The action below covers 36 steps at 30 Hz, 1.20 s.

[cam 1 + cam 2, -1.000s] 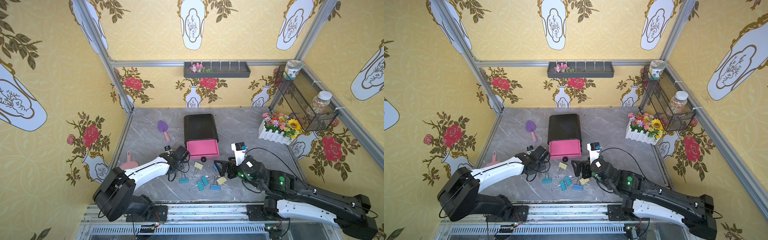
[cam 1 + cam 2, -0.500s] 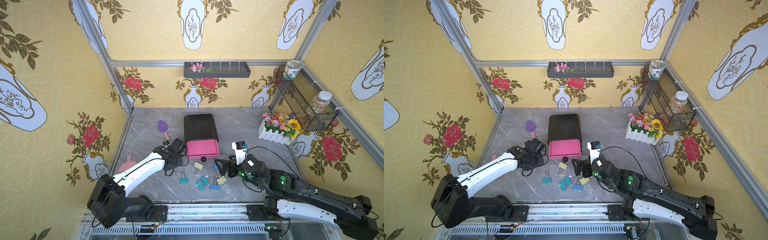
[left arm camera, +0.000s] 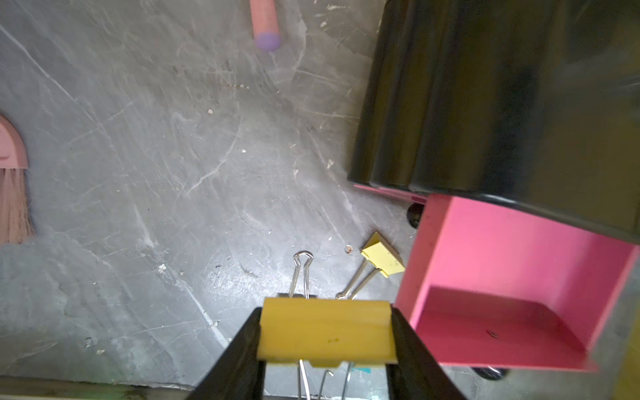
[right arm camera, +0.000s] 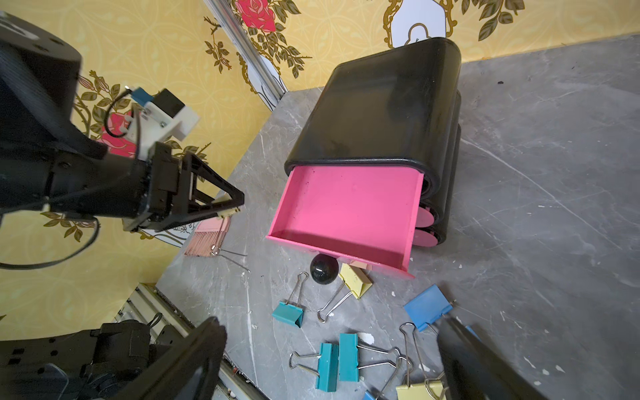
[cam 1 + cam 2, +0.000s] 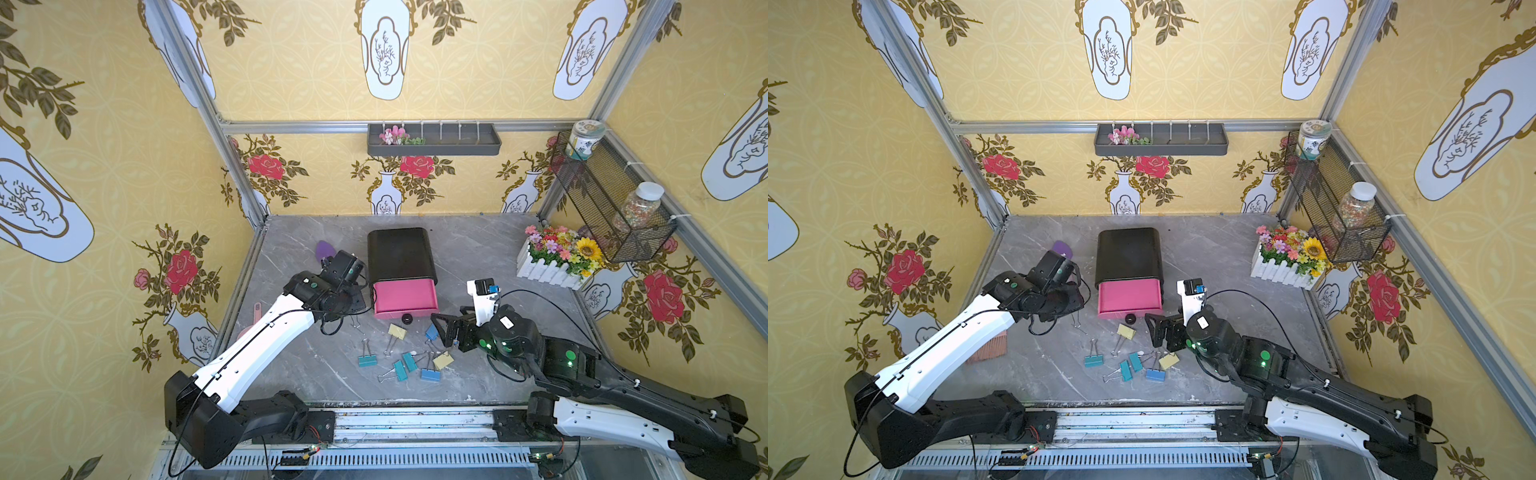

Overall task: Put the binder clips in the drawer according to color
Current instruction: Place the binder clip in the drawer.

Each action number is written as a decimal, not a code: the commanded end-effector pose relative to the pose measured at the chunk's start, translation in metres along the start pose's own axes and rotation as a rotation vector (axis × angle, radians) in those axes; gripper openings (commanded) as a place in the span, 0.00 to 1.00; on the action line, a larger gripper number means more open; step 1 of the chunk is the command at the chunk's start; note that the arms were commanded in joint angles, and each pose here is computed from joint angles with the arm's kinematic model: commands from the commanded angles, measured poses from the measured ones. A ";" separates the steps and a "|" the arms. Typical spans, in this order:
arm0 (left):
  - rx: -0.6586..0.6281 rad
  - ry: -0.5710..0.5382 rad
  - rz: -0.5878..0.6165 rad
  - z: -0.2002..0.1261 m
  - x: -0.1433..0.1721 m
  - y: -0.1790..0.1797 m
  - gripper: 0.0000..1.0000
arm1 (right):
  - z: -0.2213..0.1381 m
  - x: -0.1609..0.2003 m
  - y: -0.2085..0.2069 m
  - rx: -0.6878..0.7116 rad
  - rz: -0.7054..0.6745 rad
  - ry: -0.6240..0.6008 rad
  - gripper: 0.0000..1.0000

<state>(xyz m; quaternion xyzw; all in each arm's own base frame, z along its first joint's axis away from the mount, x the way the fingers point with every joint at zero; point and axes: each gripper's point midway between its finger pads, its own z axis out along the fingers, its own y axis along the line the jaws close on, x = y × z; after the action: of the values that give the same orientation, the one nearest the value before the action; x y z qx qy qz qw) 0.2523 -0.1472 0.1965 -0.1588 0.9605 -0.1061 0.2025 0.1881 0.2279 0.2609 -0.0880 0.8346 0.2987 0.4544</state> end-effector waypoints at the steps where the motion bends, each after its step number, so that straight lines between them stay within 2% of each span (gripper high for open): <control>1: 0.031 0.049 0.031 -0.015 0.001 -0.012 0.08 | -0.003 -0.006 0.001 -0.003 -0.007 -0.016 0.99; 7: 0.191 -0.002 0.021 -0.046 -0.035 -0.068 0.09 | -0.005 -0.005 -0.001 -0.007 -0.004 -0.013 0.99; 9: 0.223 -0.010 0.052 -0.050 -0.043 -0.082 0.10 | -0.007 -0.005 -0.002 -0.008 -0.003 -0.013 0.99; 20: 0.325 -0.001 0.067 -0.041 -0.054 -0.126 0.09 | -0.022 -0.013 -0.013 0.024 -0.012 -0.041 0.99; 24: 0.328 -0.011 0.079 -0.033 -0.051 -0.139 0.09 | -0.024 -0.012 -0.015 0.028 -0.011 -0.041 0.99; 30: 0.287 -0.086 0.119 -0.021 -0.055 -0.157 0.08 | -0.026 -0.011 -0.019 0.033 -0.003 -0.043 0.98; 36: 0.234 -0.144 0.153 -0.004 -0.053 -0.159 0.07 | -0.033 -0.011 -0.025 0.044 0.003 -0.051 0.98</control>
<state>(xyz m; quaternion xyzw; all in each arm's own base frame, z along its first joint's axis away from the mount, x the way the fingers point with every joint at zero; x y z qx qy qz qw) 0.3289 -0.2777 0.2623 -0.0661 0.9394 -0.2069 0.2651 0.1806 0.1918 0.2725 -0.0763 0.8299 0.2874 0.4721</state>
